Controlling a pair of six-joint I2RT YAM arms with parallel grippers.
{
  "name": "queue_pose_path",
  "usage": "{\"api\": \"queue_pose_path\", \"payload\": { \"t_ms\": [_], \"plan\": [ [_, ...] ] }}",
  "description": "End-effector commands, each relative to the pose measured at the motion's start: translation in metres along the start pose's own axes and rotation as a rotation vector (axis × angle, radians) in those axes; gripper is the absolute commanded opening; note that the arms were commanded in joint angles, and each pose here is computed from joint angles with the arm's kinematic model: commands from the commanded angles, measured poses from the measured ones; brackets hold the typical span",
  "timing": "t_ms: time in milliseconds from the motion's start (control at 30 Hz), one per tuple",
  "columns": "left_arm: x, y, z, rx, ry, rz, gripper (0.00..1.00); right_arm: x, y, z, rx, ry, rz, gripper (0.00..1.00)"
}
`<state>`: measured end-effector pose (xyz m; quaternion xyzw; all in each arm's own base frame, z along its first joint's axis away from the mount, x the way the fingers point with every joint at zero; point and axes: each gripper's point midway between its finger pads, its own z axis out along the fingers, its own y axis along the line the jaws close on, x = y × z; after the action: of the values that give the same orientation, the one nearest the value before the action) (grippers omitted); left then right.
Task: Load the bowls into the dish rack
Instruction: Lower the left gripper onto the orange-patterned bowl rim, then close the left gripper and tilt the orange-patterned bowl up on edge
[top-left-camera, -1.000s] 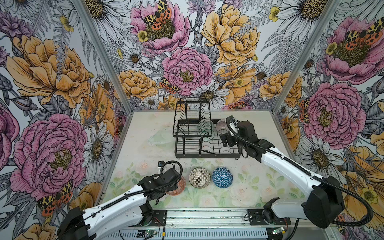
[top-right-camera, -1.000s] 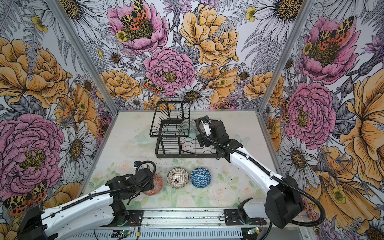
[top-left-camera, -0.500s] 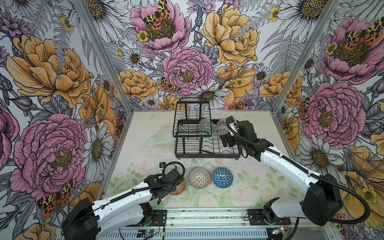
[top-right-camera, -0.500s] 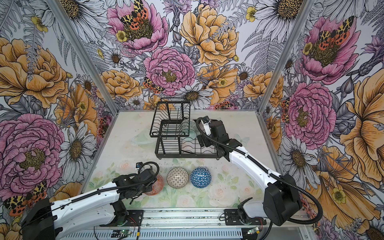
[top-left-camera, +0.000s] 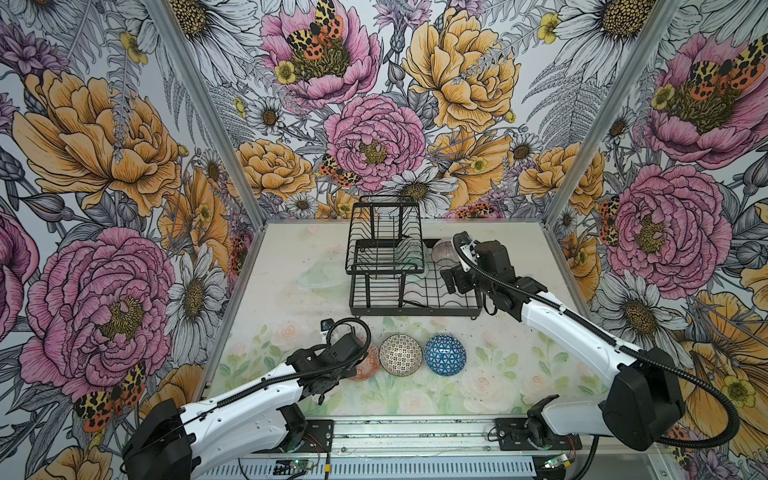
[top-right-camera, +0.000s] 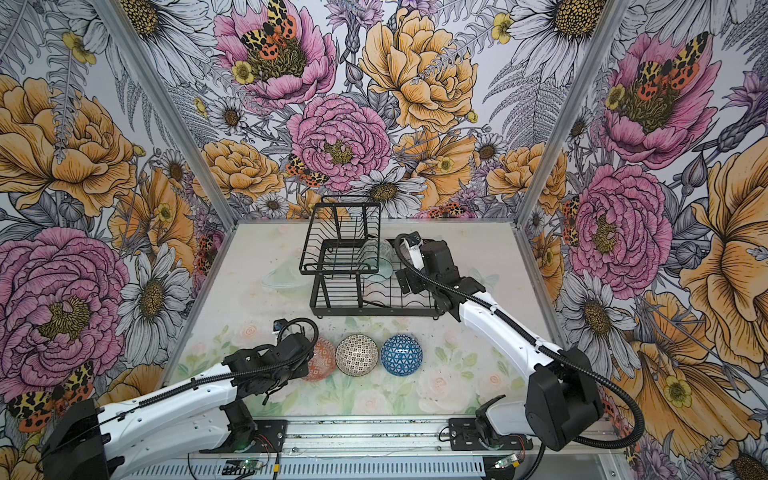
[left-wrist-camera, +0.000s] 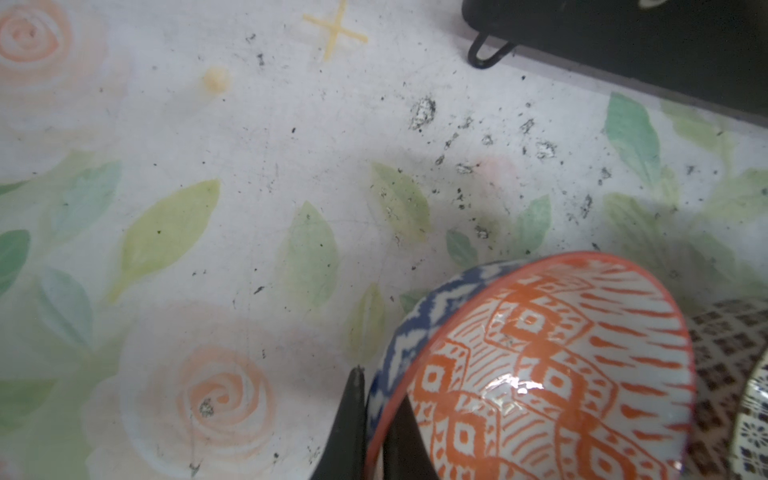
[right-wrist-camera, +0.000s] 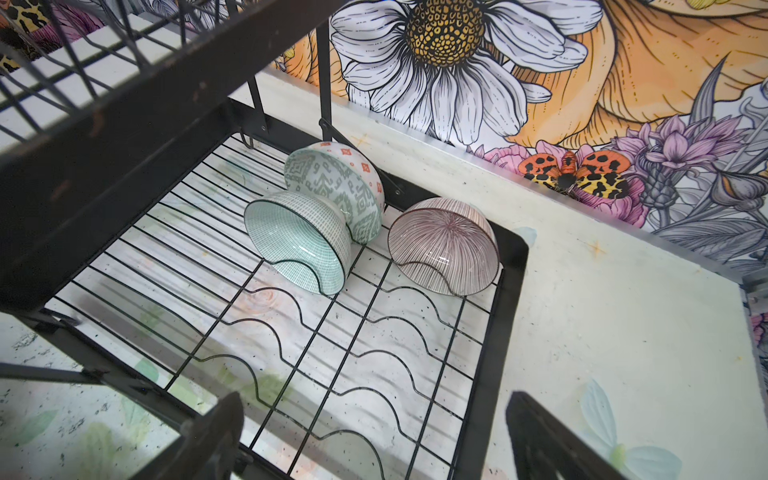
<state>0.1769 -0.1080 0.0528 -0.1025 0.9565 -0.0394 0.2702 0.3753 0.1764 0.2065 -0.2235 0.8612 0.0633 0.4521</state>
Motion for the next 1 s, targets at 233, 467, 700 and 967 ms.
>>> {"api": "queue_pose_path", "payload": {
  "t_ms": [233, 467, 700, 967],
  "plan": [
    [-0.026, 0.020, -0.016, -0.020, -0.175, -0.034, 0.00, 0.001, 0.000, -0.002, -0.019, 0.000, 0.024, 0.99],
    [-0.060, 0.002, -0.045, 0.053, -0.318, 0.039, 0.00, 0.004, -0.001, -0.008, -0.017, -0.006, 0.012, 1.00],
    [-0.099, -0.010, -0.083, 0.106, -0.488, 0.067, 0.00, -0.003, -0.001, -0.018, -0.018, -0.037, 0.009, 1.00],
    [-0.142, -0.058, -0.113, 0.187, -0.620, 0.146, 0.00, -0.016, 0.005, -0.038, -0.065, -0.096, 0.035, 0.99]
  ]
}}
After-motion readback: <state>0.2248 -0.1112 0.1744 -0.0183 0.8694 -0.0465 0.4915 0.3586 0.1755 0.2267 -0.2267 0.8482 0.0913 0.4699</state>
